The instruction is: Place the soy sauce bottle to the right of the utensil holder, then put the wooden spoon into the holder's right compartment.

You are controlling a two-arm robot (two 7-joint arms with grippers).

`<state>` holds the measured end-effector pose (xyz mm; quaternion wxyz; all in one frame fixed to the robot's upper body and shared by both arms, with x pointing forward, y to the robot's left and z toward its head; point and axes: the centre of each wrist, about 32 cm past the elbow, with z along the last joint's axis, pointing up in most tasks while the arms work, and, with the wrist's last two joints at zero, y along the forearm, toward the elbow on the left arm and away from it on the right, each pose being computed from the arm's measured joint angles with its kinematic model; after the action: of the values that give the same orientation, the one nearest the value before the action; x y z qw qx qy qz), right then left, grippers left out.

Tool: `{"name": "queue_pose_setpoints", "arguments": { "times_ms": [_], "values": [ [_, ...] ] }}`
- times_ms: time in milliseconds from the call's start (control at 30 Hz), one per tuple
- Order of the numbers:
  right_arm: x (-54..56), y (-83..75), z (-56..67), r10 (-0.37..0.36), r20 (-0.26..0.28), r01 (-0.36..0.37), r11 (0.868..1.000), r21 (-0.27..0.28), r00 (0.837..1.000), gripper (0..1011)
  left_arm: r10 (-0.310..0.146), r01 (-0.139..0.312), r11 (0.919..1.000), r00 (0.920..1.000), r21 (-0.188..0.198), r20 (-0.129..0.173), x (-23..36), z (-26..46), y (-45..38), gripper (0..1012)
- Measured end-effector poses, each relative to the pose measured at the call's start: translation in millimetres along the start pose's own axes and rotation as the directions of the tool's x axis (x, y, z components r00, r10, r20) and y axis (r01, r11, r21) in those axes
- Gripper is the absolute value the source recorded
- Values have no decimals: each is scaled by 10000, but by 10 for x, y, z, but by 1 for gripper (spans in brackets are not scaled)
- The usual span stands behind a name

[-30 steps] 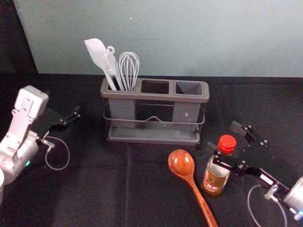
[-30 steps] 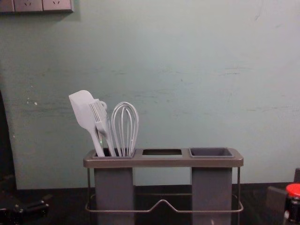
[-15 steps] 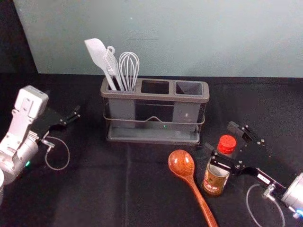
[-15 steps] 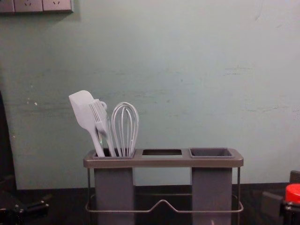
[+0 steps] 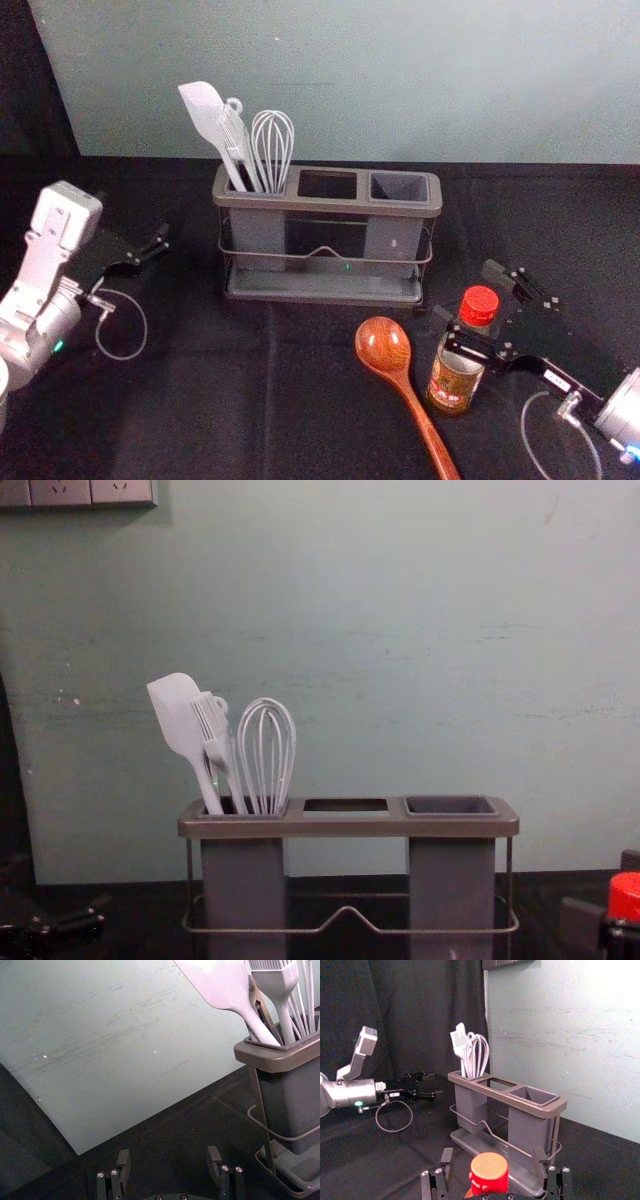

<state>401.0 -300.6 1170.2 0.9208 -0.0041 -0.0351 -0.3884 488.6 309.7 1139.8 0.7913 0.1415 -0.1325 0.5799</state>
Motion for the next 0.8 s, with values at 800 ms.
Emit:
{"name": "queue_pose_setpoints", "arguments": {
  "times_ms": [800],
  "values": [
    [-6,22,-42,-80,47,80,10000,29,10000,1003,0,0,10000,10000,0,0,0,0,0,1005]
  ]
}}
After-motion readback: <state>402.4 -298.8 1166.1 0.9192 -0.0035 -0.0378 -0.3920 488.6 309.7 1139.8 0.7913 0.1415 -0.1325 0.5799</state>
